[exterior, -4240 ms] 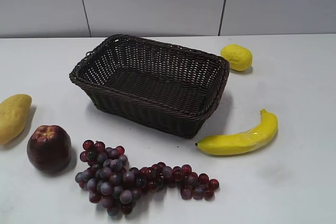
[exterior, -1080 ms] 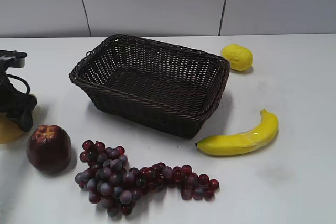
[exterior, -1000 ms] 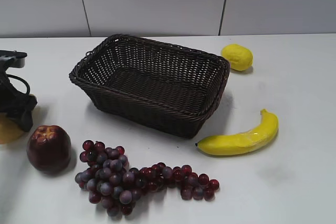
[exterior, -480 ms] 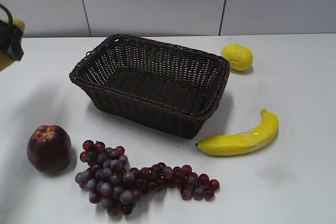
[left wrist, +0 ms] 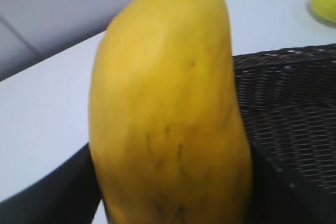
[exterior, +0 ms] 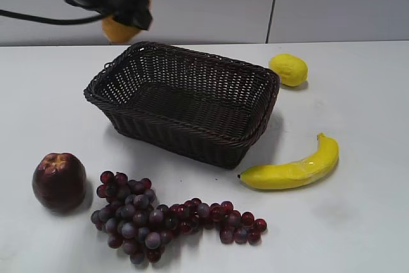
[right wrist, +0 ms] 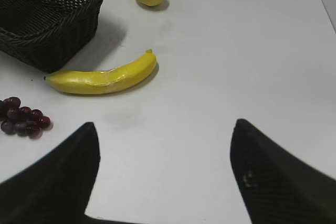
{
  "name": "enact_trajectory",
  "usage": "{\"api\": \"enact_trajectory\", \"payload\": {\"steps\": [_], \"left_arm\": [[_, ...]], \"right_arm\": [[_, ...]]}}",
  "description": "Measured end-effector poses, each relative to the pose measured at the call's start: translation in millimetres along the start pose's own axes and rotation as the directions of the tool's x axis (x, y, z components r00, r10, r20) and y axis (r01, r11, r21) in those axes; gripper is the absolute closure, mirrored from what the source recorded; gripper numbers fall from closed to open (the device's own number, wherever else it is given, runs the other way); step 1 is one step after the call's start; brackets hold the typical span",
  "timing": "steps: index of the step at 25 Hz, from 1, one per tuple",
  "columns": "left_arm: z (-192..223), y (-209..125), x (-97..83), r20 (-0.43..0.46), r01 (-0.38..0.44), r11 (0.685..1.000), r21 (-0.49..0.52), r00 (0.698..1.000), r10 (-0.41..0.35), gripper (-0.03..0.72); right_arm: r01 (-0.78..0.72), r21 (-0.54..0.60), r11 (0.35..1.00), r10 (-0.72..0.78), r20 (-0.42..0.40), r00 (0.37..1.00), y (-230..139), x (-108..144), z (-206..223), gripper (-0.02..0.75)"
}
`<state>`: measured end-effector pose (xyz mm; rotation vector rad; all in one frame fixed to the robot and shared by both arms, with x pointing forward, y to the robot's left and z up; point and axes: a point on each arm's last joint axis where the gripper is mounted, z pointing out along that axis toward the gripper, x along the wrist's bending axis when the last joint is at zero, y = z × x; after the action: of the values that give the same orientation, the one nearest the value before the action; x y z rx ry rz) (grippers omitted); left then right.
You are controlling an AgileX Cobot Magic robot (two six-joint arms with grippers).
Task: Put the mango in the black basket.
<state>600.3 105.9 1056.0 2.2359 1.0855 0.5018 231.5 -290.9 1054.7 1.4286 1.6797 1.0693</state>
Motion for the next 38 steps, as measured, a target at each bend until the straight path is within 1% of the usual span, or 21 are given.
{"api": "enact_trajectory", "payload": {"steps": [1,4,6,7,10,12,14,16,20,22,25,27,29,32,33,34,36,38], "left_arm": [[9.3,0.5,-11.7,0.018,-0.02,1.0,-0.004,1.0,0.02,0.101],[40.1,-3.7,-37.7,0.054,-0.063,0.998,-0.003,0.997,0.064,0.101],[55.4,-7.5,-48.3,0.068,-0.08,0.997,0.0,0.995,0.08,0.101],[66.1,-12.8,-51.6,0.075,-0.085,0.996,0.023,0.994,0.083,0.101],[89.6,-29.0,-54.8,0.092,-0.091,0.99,0.108,0.992,0.081,0.101],[102.8,-41.6,-56.4,0.106,-0.097,0.979,0.181,0.991,0.079,0.101],[109.5,-49.3,-57.4,0.115,-0.101,0.968,0.228,0.99,0.076,0.101],[111.1,-52.0,-57.7,0.119,-0.102,0.964,0.244,0.99,0.075,0.101],[110.4,-51.0,-57.3,0.12,-0.102,0.963,0.249,0.99,0.074,0.02],[108.4,-48.5,-57.2,0.124,-0.104,0.96,0.262,0.99,0.073,0.01],[101.6,-39.1,-53.1,0.128,-0.107,0.95,0.292,0.989,0.072,0.007],[92.7,-25.9,-45.9,0.123,-0.108,0.945,0.308,0.99,0.073,0.007],[81.8,-13.6,-35.5,0.109,-0.086,0.939,0.334,0.993,0.052,0.011],[62.5,0.3,-14.8,0.071,-0.035,0.92,0.391,0.997,0.007,0.027],[54.9,4.3,-5.2,0.047,-0.015,0.915,0.404,0.999,-0.005,0.034],[46.5,5.8,5.8,0.021,0.015,0.903,0.43,0.999,-0.026,0.046],[34.9,6.7,22.2,-0.019,0.054,0.896,0.44,0.999,-0.051,0.074],[20.9,3.5,40.6,-0.056,0.111,0.893,0.437,0.994,-0.097,0.111]], "right_arm": [[0.0,0.0,1.0,0.0,0.0,1.0,0.0,0.0,0.0,0.146],[0.0,0.0,1.0,0.0,0.0,1.0,0.0,0.0,0.0,0.146],[0.0,0.0,1.0,0.0,0.0,1.0,0.0,0.0,0.0,0.146],[0.0,0.0,1.0,0.0,0.0,1.0,0.0,0.0,0.0,0.146],[0.0,0.0,1.0,0.0,0.0,1.0,0.0,0.0,0.0,0.146],[0.0,0.0,1.0,0.0,0.0,1.0,0.0,0.0,0.0,0.146],[0.0,0.0,1.0,0.0,0.0,1.0,0.0,0.0,0.0,0.146],[0.0,0.0,1.0,0.0,0.0,1.0,0.0,0.0,0.0,0.146],[0.0,0.0,1.0,0.0,0.0,1.0,0.0,0.0,0.0,0.146],[0.0,0.0,1.0,0.0,0.0,1.0,0.0,0.0,0.0,0.146],[0.0,0.0,1.0,0.0,0.0,1.0,0.0,0.0,0.0,0.146],[0.0,0.0,1.0,0.0,0.0,1.0,0.0,0.0,0.0,0.146],[0.0,0.0,1.0,0.0,0.0,1.0,0.0,0.0,0.0,0.146],[0.0,0.0,1.0,0.0,0.0,1.0,0.0,0.0,0.0,0.146],[0.0,0.0,1.0,0.0,0.0,1.0,0.0,0.0,0.0,0.146],[0.0,0.0,1.0,0.0,0.0,1.0,0.0,0.0,0.0,0.146],[0.0,0.0,1.0,0.0,0.0,1.0,0.0,0.0,0.0,0.146],[0.0,0.0,1.0,0.0,0.0,1.0,0.0,0.0,0.0,0.146]]}}
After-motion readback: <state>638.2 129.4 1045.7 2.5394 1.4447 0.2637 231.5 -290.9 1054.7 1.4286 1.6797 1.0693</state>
